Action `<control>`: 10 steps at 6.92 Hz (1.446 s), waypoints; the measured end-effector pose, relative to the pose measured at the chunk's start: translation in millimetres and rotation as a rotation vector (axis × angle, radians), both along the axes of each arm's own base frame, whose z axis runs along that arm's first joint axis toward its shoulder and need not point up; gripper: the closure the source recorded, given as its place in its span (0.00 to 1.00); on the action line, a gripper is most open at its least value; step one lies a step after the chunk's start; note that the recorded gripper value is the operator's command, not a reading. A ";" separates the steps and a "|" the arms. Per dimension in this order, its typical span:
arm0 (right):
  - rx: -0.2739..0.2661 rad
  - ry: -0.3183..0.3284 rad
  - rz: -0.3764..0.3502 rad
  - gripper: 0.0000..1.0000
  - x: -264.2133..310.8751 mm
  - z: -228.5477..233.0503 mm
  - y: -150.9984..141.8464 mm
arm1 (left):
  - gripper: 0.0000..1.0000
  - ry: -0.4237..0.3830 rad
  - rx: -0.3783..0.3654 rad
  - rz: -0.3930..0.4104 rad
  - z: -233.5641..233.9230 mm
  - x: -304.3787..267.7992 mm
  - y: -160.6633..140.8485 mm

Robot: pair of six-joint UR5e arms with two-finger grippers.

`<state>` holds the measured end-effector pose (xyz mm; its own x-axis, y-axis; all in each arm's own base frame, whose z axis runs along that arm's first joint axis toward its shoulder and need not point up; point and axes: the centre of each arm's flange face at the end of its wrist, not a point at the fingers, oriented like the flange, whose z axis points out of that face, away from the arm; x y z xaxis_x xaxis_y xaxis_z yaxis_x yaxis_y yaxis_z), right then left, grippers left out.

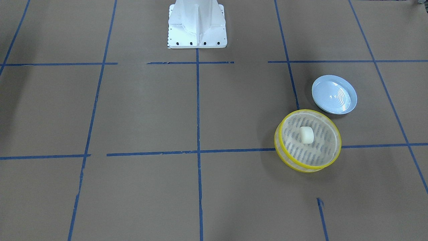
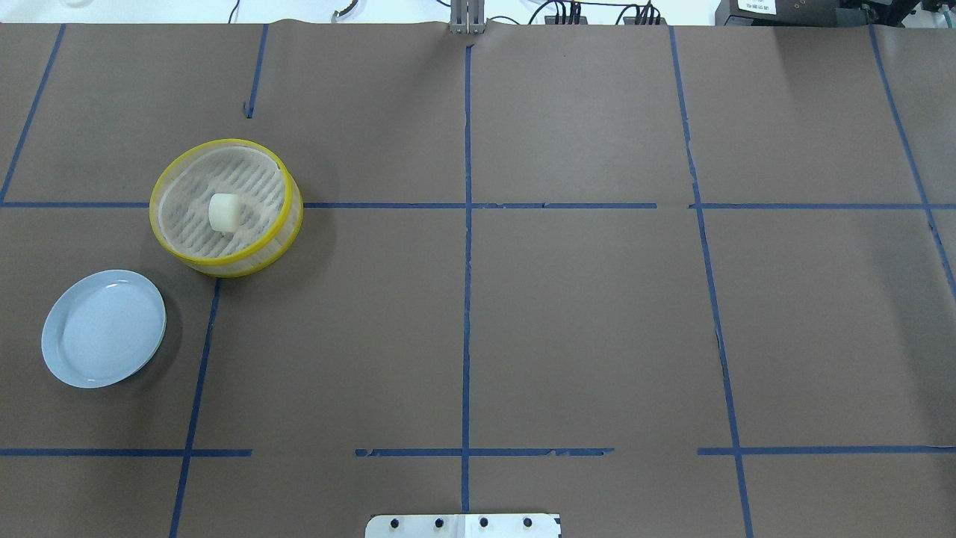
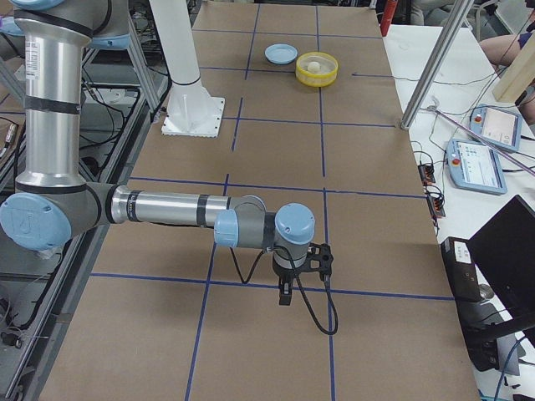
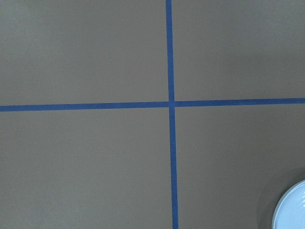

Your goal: Place bun in steamer

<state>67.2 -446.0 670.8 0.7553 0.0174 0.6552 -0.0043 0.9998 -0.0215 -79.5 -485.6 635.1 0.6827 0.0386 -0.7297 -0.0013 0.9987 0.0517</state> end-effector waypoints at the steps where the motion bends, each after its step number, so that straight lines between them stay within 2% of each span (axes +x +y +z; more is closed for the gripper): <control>1: 0.000 0.000 0.000 0.00 0.0 0.0 0.0 | 0.00 0.000 0.006 -0.002 2.0 -0.1 4.0; 4: 0.000 0.000 0.000 0.00 0.0 0.0 0.0 | 0.00 -0.012 0.008 -0.005 1.9 -1.0 15.1; 10: 0.000 0.000 0.000 0.00 0.0 0.0 0.0 | 0.00 -0.014 0.019 -0.005 -4.4 -1.4 10.9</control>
<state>67.2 -445.9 670.8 0.7553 0.0174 0.6552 -0.0044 0.9998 -0.0216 -80.9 -474.8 630.7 0.6932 0.0487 -0.7191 0.0031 0.9975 0.0705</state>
